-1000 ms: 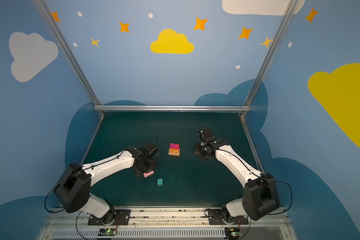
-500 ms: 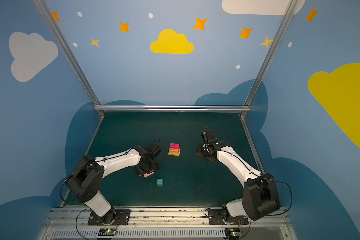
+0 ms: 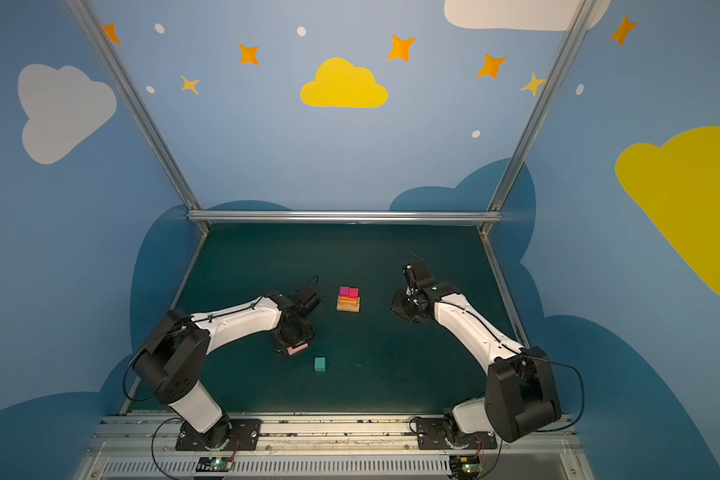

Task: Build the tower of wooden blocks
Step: 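Close the left gripper on the pink block while raising the right gripper, then lift the pink block with the left gripper and carry it over the tower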

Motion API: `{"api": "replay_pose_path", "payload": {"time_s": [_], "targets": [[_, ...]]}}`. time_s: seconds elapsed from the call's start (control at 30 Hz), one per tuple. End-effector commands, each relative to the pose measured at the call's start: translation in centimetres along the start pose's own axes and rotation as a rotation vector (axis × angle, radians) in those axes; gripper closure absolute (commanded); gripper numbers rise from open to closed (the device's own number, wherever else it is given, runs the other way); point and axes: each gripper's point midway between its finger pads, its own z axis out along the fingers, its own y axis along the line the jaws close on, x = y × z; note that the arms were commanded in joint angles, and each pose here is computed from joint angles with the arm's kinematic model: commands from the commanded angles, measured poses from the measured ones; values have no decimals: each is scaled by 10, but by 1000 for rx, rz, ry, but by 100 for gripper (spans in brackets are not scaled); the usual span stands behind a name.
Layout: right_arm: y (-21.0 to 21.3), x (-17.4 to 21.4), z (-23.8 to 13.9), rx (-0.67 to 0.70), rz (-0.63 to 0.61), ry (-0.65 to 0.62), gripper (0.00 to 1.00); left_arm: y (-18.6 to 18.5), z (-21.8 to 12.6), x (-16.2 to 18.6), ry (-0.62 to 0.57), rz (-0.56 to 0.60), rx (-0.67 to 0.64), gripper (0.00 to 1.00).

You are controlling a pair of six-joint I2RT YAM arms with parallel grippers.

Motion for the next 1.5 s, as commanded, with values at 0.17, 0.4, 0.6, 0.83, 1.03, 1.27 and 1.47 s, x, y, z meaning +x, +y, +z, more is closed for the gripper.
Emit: {"api": "replay_pose_path", "payload": {"time_s": [0.17, 0.4, 0.6, 0.83, 1.03, 1.27, 1.47], "targets": [[-2, 1, -4, -7, 1, -11, 55, 13, 9, 2, 10, 5, -48, 31], [-2, 1, -5, -9, 4, -14, 55, 14, 9, 2, 8, 2, -47, 41], [-2, 1, -6, -12, 3, -14, 55, 8, -2, -2, -12, 20, -23, 47], [-2, 1, -9, -6, -12, -13, 55, -15, -54, -24, -87, 160, 48, 53], [-6, -2, -15, 1, -10, -21, 54, -51, -118, -49, -151, 345, 125, 53], [-15, 0, -18, -5, 8, -9, 54, -105, -146, -58, -125, 531, 204, 54], [-25, 2, -22, -1, 28, -11, 54, -143, -140, -61, -91, 647, 196, 53]]}}
